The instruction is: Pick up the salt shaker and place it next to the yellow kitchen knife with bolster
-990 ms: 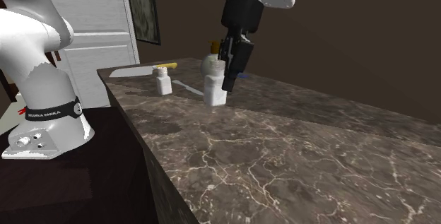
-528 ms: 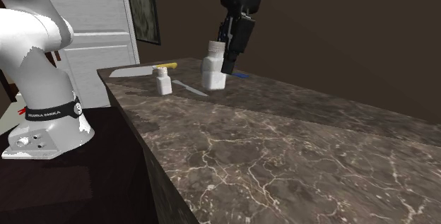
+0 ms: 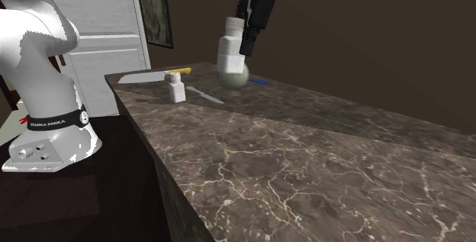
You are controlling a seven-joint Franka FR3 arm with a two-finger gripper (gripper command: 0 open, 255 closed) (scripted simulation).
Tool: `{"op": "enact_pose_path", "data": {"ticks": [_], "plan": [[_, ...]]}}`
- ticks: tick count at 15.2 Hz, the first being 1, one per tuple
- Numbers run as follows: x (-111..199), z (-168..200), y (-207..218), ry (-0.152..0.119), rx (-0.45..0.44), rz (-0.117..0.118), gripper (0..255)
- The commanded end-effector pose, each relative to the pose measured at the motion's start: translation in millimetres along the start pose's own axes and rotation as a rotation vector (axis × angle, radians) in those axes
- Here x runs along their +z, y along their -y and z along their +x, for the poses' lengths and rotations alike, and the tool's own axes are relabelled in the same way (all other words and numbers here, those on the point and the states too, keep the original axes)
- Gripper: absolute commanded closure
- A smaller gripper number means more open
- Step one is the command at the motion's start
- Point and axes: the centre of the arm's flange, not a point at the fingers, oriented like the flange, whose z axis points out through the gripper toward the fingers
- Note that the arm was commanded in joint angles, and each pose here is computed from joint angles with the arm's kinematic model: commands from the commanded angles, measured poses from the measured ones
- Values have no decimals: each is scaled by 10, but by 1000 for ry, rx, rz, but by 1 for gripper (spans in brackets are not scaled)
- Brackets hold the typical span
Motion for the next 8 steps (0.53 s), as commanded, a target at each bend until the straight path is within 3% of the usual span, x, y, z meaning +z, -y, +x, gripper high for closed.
{"op": "enact_pose_path", "data": {"ticks": [1,3,8], "plan": [[-103,-36,-10,0,0,0,255],[-167,-55,-16,0,0,0,255],[-123,-402,544,0,0,0,255]]}}
